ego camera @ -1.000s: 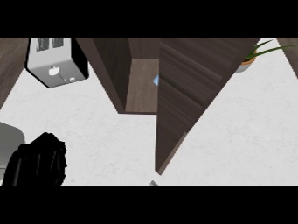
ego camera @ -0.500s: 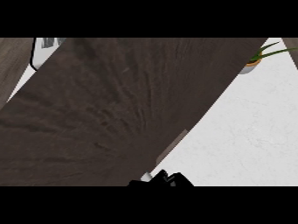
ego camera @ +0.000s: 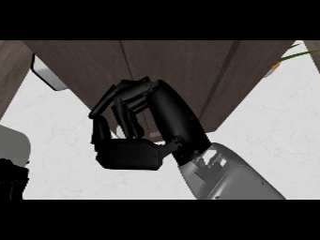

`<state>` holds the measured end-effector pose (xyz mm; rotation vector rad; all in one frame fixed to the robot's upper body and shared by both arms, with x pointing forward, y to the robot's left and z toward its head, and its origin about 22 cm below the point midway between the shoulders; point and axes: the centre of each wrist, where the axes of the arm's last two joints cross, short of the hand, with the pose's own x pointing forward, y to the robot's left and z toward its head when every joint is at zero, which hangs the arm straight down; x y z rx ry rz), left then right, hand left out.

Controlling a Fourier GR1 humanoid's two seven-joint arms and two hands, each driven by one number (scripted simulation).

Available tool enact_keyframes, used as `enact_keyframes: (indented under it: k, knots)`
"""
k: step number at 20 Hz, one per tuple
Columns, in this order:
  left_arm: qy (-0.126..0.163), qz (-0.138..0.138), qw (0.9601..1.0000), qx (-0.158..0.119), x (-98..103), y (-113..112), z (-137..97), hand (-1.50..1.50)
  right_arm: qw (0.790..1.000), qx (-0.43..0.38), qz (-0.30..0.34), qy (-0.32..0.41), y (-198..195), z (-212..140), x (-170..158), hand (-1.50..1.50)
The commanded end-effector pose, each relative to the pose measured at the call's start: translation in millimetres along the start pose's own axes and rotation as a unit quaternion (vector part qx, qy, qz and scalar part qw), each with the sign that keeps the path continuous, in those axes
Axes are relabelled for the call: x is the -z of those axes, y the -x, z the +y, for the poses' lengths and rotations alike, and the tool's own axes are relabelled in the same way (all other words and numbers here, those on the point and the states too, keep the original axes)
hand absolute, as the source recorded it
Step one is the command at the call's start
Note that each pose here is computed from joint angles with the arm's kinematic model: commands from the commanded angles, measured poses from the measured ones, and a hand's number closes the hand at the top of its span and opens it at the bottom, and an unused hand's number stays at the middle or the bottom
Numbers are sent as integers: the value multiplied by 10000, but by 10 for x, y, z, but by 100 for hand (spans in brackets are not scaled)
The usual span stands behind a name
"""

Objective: Pick up the bottled water, place it into the cabinet and close the cabinet

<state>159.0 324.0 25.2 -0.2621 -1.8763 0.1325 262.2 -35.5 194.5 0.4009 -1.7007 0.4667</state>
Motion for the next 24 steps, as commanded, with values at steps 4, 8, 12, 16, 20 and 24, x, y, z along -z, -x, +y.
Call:
enact_keyframes:
  k: [4, 8, 12, 16, 20, 24]
  knots:
    - [-58, 101, 9999, -26, -218, 189, 206, 150, 9991, 283, 298, -100, 303, -517, 637, 150]
    - [-22, -25, 10000, -38, -10, -149, 163, 150, 9989, 142, 420, 136, 557, -1030, 751, 150]
    - [120, 2, 9999, -25, -79, 22, 75, 150, 9989, 63, 444, 146, 731, -1041, 775, 150]
    - [184, -43, 9998, -29, 19, -37, 115, 150, 9995, 30, 293, 90, 565, -1317, 802, 150]
    - [163, -99, 9998, -14, 82, -60, 65, 150, 9993, -20, 345, 121, 637, -1465, 771, 150]
    - [215, -119, 9997, -75, 109, -129, 9, 150, 9994, 42, 307, 133, 702, -1416, 796, 150]
